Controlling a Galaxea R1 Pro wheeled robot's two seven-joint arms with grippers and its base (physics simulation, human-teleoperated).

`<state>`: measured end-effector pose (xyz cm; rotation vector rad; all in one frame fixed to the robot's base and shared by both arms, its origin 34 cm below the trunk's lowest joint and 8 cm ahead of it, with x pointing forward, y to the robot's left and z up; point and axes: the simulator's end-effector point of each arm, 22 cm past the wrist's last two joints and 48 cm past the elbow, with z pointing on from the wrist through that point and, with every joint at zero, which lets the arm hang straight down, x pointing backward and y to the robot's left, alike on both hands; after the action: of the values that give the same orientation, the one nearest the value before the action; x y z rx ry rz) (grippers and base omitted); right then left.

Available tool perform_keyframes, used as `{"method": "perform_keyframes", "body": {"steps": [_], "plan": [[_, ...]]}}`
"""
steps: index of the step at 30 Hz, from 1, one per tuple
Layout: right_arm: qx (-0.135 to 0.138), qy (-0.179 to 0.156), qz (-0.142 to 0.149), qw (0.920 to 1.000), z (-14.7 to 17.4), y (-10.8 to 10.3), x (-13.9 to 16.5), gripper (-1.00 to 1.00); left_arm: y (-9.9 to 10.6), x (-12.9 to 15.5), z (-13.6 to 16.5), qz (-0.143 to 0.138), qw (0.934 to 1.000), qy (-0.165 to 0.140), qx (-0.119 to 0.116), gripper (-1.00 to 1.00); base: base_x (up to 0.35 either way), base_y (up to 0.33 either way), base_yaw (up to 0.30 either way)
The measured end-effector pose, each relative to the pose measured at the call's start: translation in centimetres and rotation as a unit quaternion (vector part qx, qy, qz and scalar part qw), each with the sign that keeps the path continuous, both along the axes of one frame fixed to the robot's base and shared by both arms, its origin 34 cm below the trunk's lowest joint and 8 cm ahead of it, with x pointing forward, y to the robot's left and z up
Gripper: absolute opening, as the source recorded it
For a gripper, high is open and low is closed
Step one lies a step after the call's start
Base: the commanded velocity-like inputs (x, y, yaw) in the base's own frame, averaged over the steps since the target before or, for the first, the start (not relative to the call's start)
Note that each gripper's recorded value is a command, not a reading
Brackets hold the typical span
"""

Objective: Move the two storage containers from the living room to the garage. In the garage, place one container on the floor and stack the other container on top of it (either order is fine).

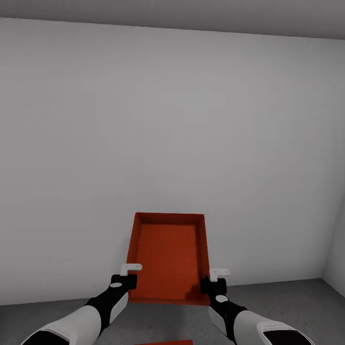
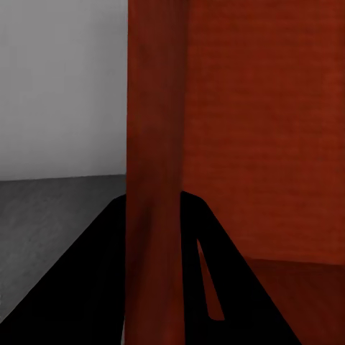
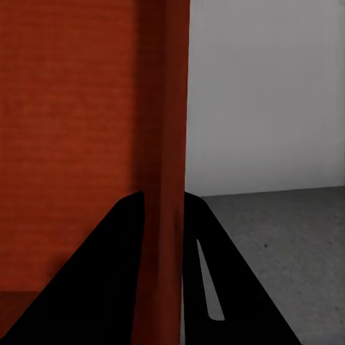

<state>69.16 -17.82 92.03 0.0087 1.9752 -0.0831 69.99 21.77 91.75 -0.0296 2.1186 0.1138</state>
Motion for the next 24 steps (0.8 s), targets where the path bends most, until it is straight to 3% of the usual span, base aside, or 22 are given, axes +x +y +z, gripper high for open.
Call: {"method": "perform_keyframes", "body": {"steps": [11,24], "plan": [[0.000,0.000,0.000,1.0000,0.01,-0.01,0.00,-1.00,-0.01,0.00,0.02,0.000,1.0000,0.000,0.000,-1.00,0.062,0.118,0.000],[0.000,0.000,-0.001,1.0000,0.00,0.02,-0.01,-1.00,0.01,0.01,0.02,0.000,1.0000,0.000,0.001,-1.00,0.002,0.004,0.012]]}}
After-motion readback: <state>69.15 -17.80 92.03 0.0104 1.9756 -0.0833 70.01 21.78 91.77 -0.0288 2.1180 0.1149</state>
